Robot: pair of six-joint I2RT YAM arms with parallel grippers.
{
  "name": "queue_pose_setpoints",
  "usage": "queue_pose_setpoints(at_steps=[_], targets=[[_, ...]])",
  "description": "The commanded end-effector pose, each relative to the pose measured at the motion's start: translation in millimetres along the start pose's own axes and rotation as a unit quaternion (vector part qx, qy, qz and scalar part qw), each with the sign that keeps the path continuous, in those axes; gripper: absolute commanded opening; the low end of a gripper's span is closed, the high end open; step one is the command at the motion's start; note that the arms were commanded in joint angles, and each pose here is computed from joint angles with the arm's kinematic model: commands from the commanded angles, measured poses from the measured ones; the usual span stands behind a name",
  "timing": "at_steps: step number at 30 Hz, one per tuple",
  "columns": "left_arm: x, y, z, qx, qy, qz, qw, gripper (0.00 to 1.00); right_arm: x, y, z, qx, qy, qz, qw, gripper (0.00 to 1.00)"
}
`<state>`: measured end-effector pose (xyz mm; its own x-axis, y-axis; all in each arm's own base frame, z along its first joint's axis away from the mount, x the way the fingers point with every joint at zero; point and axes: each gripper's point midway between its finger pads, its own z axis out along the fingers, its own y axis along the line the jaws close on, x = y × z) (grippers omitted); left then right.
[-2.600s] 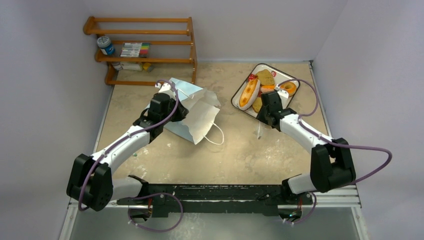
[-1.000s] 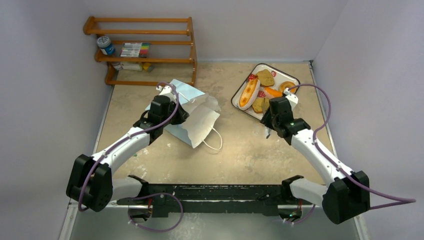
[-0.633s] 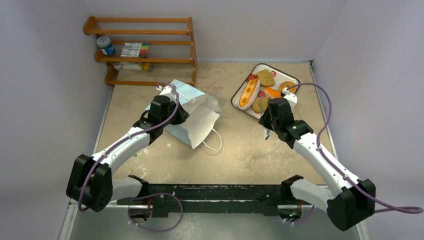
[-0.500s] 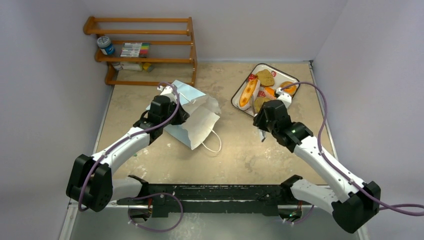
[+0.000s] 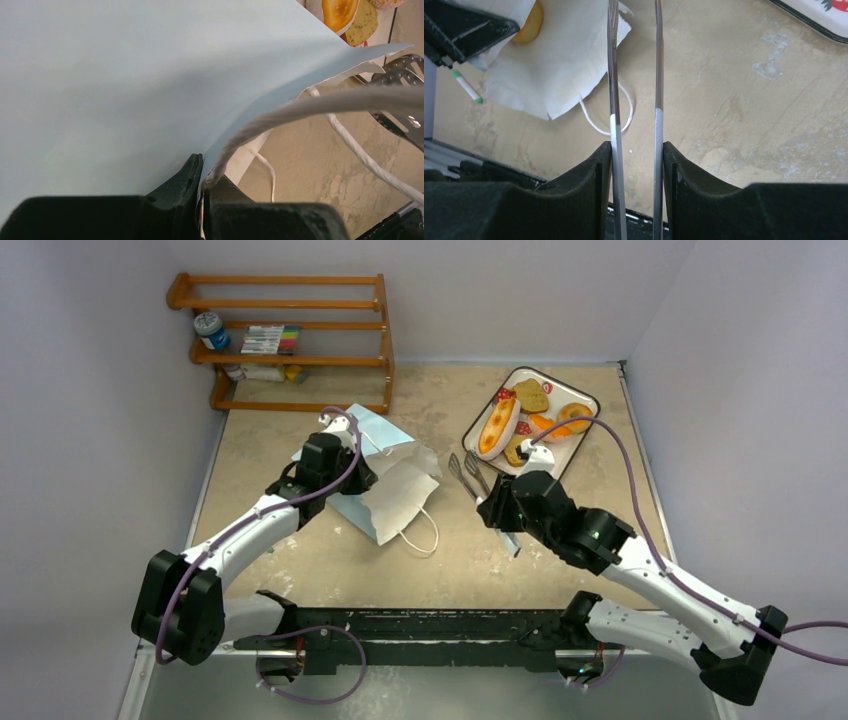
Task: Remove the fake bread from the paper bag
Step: Take out the fake bread from the paper bag.
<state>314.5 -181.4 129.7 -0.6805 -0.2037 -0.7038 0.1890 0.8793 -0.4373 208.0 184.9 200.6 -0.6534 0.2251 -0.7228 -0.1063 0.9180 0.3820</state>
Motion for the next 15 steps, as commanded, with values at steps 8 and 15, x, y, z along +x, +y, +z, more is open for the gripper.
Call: queue_pose_setpoints(at_steps=[8,15], targets=[[-14,3,6,-0.012,0.007,0.04,0.999,0.0,9,43,-32,-0.129,0.022,-0.048,0.99,0.41],[-11,1,22,-0.008,0.035,0.046,0.998,0.0,38,65,-24,-0.182,0.048,-0.067,0.98,0.41]])
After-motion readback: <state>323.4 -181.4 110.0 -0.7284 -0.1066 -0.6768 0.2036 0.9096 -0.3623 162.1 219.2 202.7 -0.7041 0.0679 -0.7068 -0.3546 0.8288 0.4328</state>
